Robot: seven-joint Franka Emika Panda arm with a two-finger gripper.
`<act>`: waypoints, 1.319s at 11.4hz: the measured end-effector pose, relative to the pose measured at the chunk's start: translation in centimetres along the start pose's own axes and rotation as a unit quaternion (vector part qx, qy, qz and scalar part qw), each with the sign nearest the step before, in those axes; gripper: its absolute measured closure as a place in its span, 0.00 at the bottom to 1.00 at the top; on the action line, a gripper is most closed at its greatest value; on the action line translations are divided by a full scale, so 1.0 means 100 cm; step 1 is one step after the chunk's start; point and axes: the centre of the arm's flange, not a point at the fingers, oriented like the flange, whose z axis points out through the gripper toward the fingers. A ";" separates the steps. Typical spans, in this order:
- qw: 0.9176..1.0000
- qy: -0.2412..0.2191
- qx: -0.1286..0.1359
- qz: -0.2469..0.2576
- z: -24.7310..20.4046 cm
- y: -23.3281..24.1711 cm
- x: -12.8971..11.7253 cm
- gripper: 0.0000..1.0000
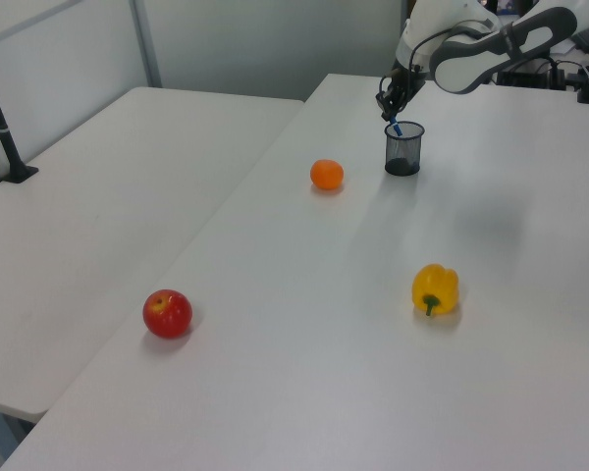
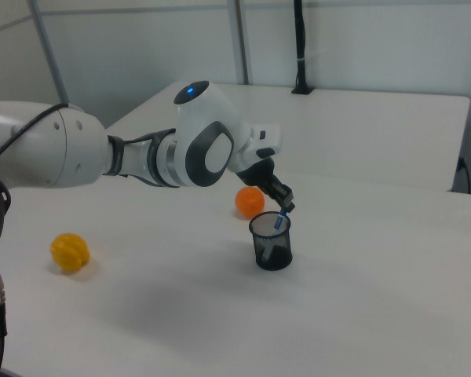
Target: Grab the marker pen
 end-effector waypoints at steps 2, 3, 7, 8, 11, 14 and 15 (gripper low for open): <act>1.000 0.006 0.001 0.005 -0.006 0.000 0.005 0.82; 1.000 0.014 0.003 0.007 -0.014 0.001 0.010 0.82; 0.998 0.059 0.012 0.015 -0.073 0.006 0.033 0.82; 0.997 0.071 0.016 0.017 -0.092 0.007 0.038 0.82; 0.996 0.084 0.025 0.009 -0.124 -0.007 0.040 0.82; 0.999 0.030 0.022 -0.029 -0.134 -0.061 0.016 0.82; 0.999 0.009 0.019 -0.044 -0.137 -0.081 0.005 0.82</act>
